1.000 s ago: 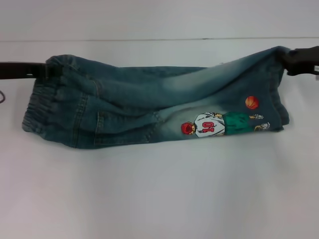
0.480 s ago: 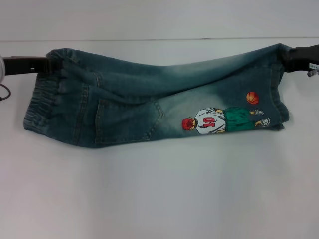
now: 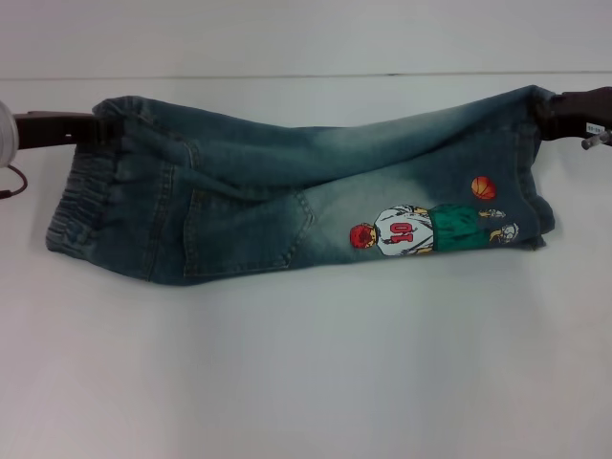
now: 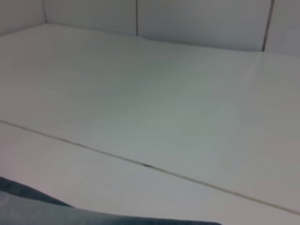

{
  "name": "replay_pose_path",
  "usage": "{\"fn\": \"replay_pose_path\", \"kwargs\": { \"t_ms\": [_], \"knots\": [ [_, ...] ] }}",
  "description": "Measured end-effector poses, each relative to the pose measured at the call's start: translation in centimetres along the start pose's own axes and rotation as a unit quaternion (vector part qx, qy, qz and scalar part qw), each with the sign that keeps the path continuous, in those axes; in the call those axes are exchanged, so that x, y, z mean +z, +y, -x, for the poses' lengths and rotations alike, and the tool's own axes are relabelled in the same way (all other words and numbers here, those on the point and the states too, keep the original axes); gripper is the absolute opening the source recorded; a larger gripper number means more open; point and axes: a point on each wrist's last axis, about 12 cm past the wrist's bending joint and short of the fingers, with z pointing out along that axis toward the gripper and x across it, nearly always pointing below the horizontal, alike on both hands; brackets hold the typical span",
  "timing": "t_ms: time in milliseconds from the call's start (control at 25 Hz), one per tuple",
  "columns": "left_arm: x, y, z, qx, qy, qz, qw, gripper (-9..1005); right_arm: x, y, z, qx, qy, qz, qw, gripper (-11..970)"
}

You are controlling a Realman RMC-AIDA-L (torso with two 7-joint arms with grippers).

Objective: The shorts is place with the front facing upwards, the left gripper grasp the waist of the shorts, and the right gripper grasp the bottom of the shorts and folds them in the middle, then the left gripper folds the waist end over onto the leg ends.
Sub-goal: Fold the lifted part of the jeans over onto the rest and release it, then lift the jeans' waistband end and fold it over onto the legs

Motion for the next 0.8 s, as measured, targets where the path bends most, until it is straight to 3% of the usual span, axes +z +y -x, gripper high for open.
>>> {"fn": "replay_pose_path", "kwargs": {
  "t_ms": [360,640,800],
  "knots": [
    [0.3,-0.6,0.0,0.046,-0.002,-0.006,0.999,74,0.2,0.4,-0.1,-0.014,0.007,0.008,1.000,7],
    [0.6,-1.0,0.2,0.073,0.006,-0.009,0.997,351,-0.1,0.0,-0.6,-0.017,0.015,0.000,1.000,177],
    [0.7,-1.1,0.4,0.085,0.011,-0.003,0.996,504,-0.5,-0.4,-0.9,-0.015,0.017,-0.006,1.000,350]
  ]
}}
